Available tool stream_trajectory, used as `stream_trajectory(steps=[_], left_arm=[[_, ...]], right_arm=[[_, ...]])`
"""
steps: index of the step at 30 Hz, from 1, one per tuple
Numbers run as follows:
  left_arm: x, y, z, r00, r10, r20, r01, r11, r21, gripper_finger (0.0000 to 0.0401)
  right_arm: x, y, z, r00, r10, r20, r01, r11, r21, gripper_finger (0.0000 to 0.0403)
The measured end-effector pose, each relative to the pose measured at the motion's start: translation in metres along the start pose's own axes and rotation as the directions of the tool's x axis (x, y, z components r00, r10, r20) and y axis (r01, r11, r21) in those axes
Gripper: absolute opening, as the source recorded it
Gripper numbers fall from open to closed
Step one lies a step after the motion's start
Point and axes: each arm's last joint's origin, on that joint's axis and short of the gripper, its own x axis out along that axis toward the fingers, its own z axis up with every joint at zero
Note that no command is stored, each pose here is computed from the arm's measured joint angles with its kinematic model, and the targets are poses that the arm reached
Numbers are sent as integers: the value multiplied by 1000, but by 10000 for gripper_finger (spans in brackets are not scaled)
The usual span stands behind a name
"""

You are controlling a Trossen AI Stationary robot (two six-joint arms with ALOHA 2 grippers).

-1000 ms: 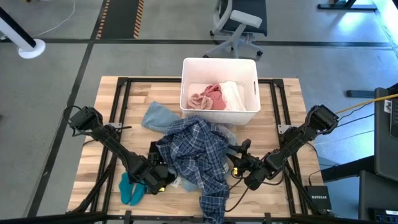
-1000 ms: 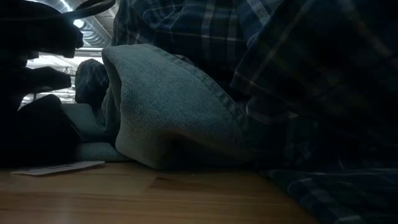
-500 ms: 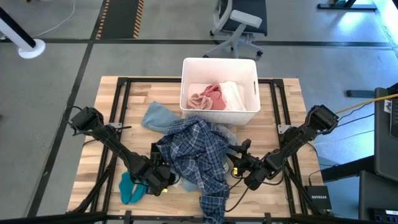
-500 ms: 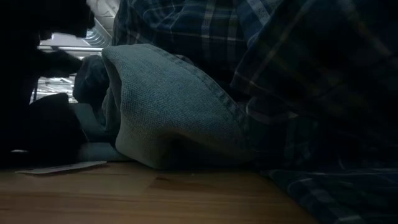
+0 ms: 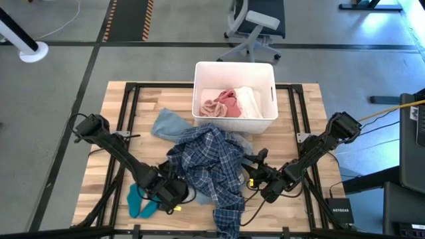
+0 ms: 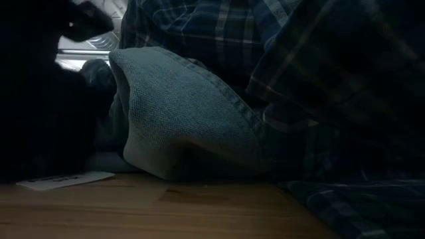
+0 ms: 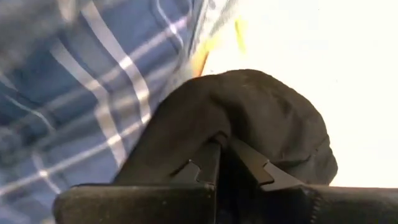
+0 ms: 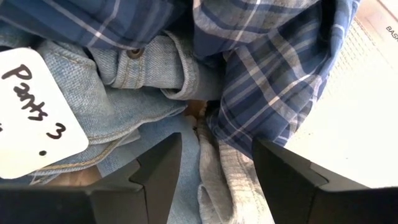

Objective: Sort clothes
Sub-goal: Put the black shorts into the white laundry bin

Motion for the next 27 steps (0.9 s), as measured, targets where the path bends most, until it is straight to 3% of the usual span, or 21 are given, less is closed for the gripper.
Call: stream_trajectory(steps=[4,14,27], left_arm=[[-10,2,7,998,28,57,-30,999,35,8],[-54,21,8,972,84,220,-82,996,-19,8],[-101,50,3,876,264,403,-253,964,-81,9]], right_arm=[[0,0,0,1000,0,0,0,1000,0,215],[0,0,0,1000,0,-1,0,1000,-1,215],[0,0,0,1000,0,0,0,1000,0,215]])
